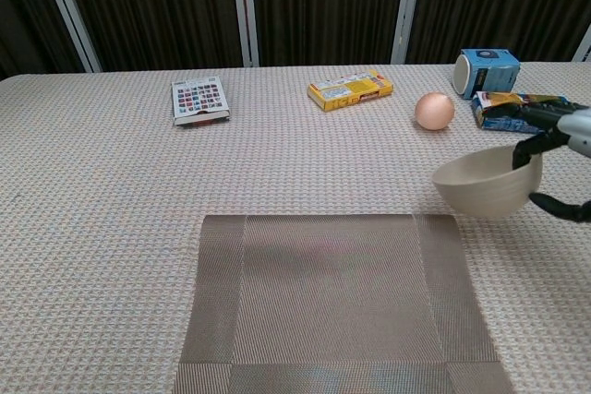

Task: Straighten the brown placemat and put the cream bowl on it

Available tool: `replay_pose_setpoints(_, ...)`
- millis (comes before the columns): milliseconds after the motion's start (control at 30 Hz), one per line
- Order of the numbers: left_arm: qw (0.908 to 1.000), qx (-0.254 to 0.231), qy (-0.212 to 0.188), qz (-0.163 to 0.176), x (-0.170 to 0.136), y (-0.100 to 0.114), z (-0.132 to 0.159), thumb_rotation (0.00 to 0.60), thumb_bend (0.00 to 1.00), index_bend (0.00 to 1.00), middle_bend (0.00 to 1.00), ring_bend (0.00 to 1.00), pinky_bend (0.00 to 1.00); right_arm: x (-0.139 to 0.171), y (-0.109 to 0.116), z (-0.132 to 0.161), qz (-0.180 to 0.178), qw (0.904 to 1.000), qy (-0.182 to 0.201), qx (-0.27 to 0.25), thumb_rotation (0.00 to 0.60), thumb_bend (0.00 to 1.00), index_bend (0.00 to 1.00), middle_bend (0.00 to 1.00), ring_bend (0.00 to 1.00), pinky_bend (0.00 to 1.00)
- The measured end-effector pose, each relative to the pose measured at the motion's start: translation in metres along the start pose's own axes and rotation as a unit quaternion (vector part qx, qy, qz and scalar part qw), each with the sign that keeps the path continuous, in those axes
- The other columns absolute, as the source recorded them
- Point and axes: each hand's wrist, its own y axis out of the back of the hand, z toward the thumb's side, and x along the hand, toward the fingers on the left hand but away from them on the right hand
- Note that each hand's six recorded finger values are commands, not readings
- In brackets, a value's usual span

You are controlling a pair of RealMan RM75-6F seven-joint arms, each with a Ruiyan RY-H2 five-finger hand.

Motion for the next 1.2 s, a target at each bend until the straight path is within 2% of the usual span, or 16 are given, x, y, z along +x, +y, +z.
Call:
replay_pose_setpoints(233, 1.0, 0.001, 0.006, -0.003, 0.002, -0.002, -0.003, 0.6, 0.0, 0.0, 0.0, 0.0, 0.0, -0.046, 0.03, -0.028, -0.038, 0.9983, -0.044, 0.004, 0.6, 0.54, 0.79, 0.0, 0.0, 0.0)
replay_pose_setpoints(333, 1.0, 0.001, 0.009, -0.003, 0.003, -0.002, -0.004, 0.6, 0.0, 0.0, 0.0, 0.0, 0.0, -0.057, 0.037, -0.042, -0.046, 0.9968, -0.064, 0.012, 0.6, 0.54, 0.79, 0.0, 0.0, 0.0)
replay_pose_setpoints(500, 0.9999, 0.0, 0.013, -0.002, 0.003, -0.002, -0.007, 0.6, 0.0, 0.0, 0.0, 0.0, 0.0, -0.063, 0.039, -0.073, -0.038, 0.9929, -0.109, 0.029, 0.6, 0.54, 0.79, 0.0, 0.0, 0.0)
replay_pose_setpoints(700, 0.9999, -0.002, 0.014, -0.002, 0.003, -0.001, -0.007, 0.6, 0.0, 0.0, 0.0, 0.0, 0.0, -0.053, 0.03, -0.109, -0.021, 0.9874, -0.151, 0.041, 0.6, 0.53, 0.79, 0.0, 0.0, 0.0)
replay_pose_setpoints(733, 0.9999, -0.002, 0.013, -0.002, 0.003, -0.001, -0.007, 0.6, 0.0, 0.0, 0.0, 0.0, 0.0, -0.05, 0.027, -0.113, -0.017, 0.9869, -0.156, 0.041, 0.6, 0.51, 0.74, 0.0, 0.0, 0.0)
replay_pose_setpoints(800, 0.9999, -0.002, 0.011, -0.002, 0.003, -0.001, -0.005, 0.6, 0.0, 0.0, 0.0, 0.0, 0.0, -0.046, 0.021, -0.117, -0.011, 0.9861, -0.161, 0.041, 0.6, 0.4, 0.44, 0.0, 0.0, 0.0)
replay_pose_setpoints(867, 1.0, -0.002, 0.009, -0.003, 0.002, -0.001, -0.004, 0.6, 0.0, 0.0, 0.0, 0.0, 0.0, -0.04, 0.015, -0.122, -0.003, 0.9853, -0.165, 0.043, 0.6, 0.15, 0.11, 0.0, 0.0, 0.0)
replay_pose_setpoints(900, 1.0, -0.001, 0.008, -0.003, 0.002, -0.002, -0.003, 0.6, 0.0, 0.0, 0.0, 0.0, 0.0, -0.038, 0.012, -0.124, 0.001, 0.985, -0.167, 0.044, 0.6, 0.05, 0.07, 0.0, 0.0, 0.0)
replay_pose_setpoints(933, 1.0, 0.0, 0.008, -0.004, 0.001, -0.002, -0.002, 0.6, 0.0, 0.0, 0.0, 0.0, 0.0, -0.034, 0.009, -0.126, 0.005, 0.9846, -0.169, 0.045, 0.6, 0.01, 0.05, 0.0, 0.0, 0.0)
replay_pose_setpoints(967, 1.0, 0.0, 0.007, -0.004, 0.001, -0.002, -0.002, 0.6, 0.0, 0.0, 0.0, 0.0, 0.0, -0.032, 0.007, -0.128, 0.009, 0.9844, -0.17, 0.045, 0.6, 0.0, 0.0, 0.0, 0.0, 0.0)
replay_pose_setpoints(1200, 0.9999, 0.002, 0.007, -0.008, 0.002, -0.005, -0.002, 0.6, 0.0, 0.0, 0.0, 0.0, 0.0, -0.021, 0.011, -0.123, 0.016, 0.9862, -0.164, 0.018, 0.6, 0.0, 0.0, 0.0, 0.0, 0.0)
